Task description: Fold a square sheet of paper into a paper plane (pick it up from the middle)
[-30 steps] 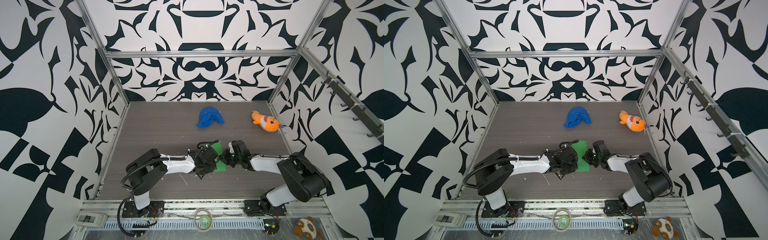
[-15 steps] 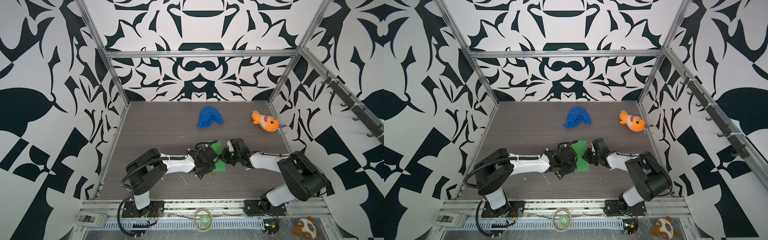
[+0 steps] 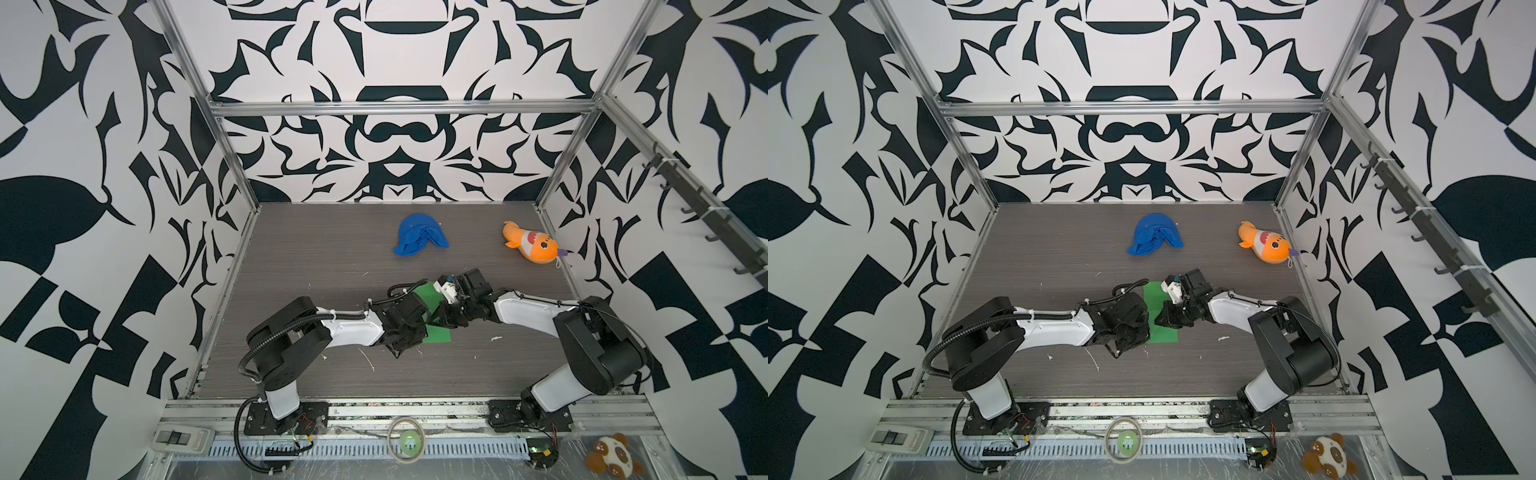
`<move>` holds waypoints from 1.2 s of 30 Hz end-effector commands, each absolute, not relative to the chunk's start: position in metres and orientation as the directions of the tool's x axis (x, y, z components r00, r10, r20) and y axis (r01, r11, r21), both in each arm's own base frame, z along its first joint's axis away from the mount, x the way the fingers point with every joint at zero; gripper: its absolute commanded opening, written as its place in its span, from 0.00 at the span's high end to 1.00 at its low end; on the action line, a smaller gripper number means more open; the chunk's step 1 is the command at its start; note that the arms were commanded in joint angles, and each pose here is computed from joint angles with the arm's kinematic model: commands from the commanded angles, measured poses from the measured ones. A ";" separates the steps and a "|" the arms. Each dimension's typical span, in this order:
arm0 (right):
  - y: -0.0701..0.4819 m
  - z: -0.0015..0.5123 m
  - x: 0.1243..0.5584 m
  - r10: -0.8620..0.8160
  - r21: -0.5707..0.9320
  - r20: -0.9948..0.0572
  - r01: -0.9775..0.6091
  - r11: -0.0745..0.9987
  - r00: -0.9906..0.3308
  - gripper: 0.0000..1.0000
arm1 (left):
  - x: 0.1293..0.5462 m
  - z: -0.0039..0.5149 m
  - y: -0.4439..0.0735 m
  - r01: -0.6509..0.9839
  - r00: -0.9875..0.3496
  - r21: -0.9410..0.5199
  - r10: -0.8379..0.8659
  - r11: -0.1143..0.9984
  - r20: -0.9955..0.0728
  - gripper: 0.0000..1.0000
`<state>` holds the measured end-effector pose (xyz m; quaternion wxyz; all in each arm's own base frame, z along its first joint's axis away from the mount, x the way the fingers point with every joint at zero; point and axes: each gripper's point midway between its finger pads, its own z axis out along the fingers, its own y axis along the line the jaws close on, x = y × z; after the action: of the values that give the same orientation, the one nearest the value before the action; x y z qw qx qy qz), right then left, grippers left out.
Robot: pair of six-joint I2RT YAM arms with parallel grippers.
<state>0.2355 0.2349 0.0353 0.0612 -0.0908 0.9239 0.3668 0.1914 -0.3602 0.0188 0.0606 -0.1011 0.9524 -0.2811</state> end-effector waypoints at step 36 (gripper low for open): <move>0.159 0.032 0.290 0.095 0.427 -0.213 -0.005 0.904 -0.972 1.00 | 0.174 -0.024 -0.319 -0.211 -0.972 -0.360 -0.233 0.909 -0.018 1.00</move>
<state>0.2821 0.1731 0.0200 0.0832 0.0033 0.9658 0.2456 0.1913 -0.3594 0.0185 0.0580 -0.1018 0.9529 -0.2797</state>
